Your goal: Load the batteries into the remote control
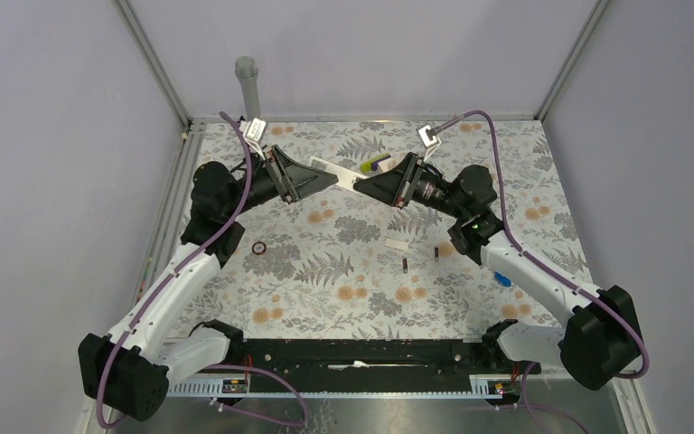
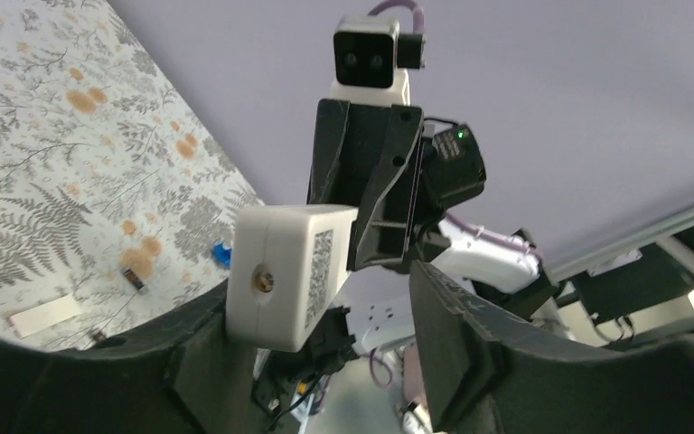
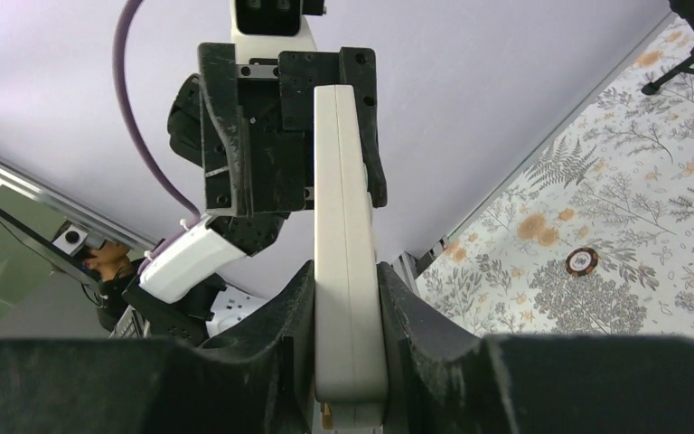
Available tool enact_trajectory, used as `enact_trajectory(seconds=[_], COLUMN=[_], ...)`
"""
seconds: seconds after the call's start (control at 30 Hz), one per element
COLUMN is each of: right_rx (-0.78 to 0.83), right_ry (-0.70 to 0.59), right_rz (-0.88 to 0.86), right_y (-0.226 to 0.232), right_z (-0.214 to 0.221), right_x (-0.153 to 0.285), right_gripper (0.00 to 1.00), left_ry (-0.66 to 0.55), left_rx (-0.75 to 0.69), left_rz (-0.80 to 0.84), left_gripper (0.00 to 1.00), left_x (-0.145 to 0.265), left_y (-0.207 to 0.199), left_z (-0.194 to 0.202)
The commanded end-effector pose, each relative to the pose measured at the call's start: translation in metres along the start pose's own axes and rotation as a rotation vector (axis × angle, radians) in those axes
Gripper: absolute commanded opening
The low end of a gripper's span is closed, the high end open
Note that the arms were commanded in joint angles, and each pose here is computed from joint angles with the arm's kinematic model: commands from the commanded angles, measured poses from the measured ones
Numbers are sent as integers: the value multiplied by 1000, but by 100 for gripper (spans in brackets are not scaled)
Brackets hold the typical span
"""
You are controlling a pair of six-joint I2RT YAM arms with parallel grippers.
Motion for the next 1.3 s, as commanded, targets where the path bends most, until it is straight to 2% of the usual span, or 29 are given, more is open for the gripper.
enact_trajectory(seconds=[0.0,0.1,0.3,0.47,0.6,0.67,0.7,0.73,0.8,0.83,0.87,0.93,1.03,1.17,1.27], right_rx=[0,-10,-43,-91,-92,-94,-92,-90,-56,-26,11,85,157,201,186], right_ry=[-118,-110,-110,-111,-92,-82,-71,-55,-30,-15,-6,0,1,20,103], right_rz=[-27,-25,-29,-19,-8,-5,-8,-7,18,46,77,159,307,504,751], right_y=[12,10,9,4,1,1,1,1,0,-2,-4,-10,-23,-47,-80], right_z=[-20,-18,-16,-15,-14,-12,-12,-10,-8,-7,-8,-13,-23,-23,-9], right_x=[-9,-9,-9,-13,-15,-16,-16,-16,-13,-10,-5,6,27,55,80], right_gripper=[15,15,15,15,15,15,18,29,68,84,91,95,95,92,87], left_ry=[-127,-133,-220,-225,-211,-212,-213,-211,-209,-206,-196,-162,-121,-114,-136], left_rx=[-29,-20,-1,35,41,34,28,10,-34,-71,-120,-201,-263,-313,-341], left_rz=[91,80,106,143,143,136,130,119,80,60,42,6,-19,-50,-110], left_gripper=[56,51,50,48,34,22,13,3,0,0,0,0,0,0,0], left_x=[-4,-6,-8,-16,-20,-20,-20,-20,-20,-19,-17,-11,0,14,20], left_y=[-30,-25,-27,-26,-24,-22,-21,-19,-14,-12,-10,-4,5,14,22], left_z=[-11,-11,-21,-19,-18,-17,-18,-18,-18,-19,-19,-19,-22,-27,-30])
Point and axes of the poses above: each gripper's point midway between its finger pads, its own x axis back along the fingers, its own y axis along the line the jaws close on, z = x × y, the point moved 4 cm from there along x, back along the fingers, and after that the axes turned 10 degrees about x, right-handed, at the moved point
